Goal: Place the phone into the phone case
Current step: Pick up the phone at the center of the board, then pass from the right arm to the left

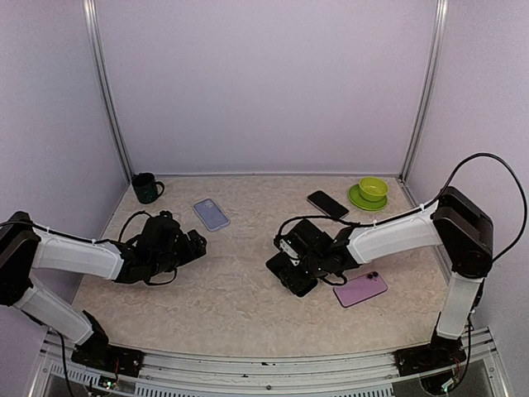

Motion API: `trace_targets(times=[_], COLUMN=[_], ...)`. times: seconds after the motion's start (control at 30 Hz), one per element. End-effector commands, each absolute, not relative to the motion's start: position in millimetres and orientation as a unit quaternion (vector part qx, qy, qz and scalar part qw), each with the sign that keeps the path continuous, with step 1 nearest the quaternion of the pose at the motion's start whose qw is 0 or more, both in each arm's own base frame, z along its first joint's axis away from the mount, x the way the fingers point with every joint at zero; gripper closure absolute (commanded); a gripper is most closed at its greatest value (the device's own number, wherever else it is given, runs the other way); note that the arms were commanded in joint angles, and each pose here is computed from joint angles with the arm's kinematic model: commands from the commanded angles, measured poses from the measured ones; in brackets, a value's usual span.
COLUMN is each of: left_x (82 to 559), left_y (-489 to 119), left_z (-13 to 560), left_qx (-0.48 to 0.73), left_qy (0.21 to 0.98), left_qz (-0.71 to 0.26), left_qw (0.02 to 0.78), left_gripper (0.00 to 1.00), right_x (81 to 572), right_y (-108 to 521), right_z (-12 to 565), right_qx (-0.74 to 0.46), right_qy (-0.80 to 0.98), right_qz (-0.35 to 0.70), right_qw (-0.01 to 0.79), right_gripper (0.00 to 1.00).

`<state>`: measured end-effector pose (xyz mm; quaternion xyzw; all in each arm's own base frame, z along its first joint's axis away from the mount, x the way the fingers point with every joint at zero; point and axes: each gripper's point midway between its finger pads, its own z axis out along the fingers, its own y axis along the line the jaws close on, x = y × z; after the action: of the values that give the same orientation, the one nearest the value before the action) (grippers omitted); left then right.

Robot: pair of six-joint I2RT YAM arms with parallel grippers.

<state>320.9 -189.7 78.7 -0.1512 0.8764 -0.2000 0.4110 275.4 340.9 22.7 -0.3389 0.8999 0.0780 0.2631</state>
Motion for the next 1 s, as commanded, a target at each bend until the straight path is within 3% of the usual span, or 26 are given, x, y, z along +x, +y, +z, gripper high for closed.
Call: trace_targets(times=[0.0, 0.23, 0.63, 0.97], left_x=[321, 320, 309, 290], left_y=[-197, -217, -255, -303], left_z=[80, 82, 76, 104], left_qx=[-0.144, -0.117, -0.060, 0.018], left_qy=[0.874, 0.874, 0.876, 0.841], left_qz=[-0.217, -0.239, -0.278, -0.358], left_qw=[0.410, 0.406, 0.389, 0.405], left_gripper=[0.09, 0.09, 0.09, 0.11], right_x=[265, 265, 243, 224], right_y=[331, 348, 371, 385], right_z=[26, 62, 91, 113], right_qx=[-0.372, -0.380, -0.411, -0.432], right_qy=[0.883, 0.853, 0.809, 0.773], right_qz=[0.039, 0.056, 0.081, 0.106], right_qw=[0.284, 0.353, 0.413, 0.452], right_gripper=[0.41, 0.41, 0.40, 0.40])
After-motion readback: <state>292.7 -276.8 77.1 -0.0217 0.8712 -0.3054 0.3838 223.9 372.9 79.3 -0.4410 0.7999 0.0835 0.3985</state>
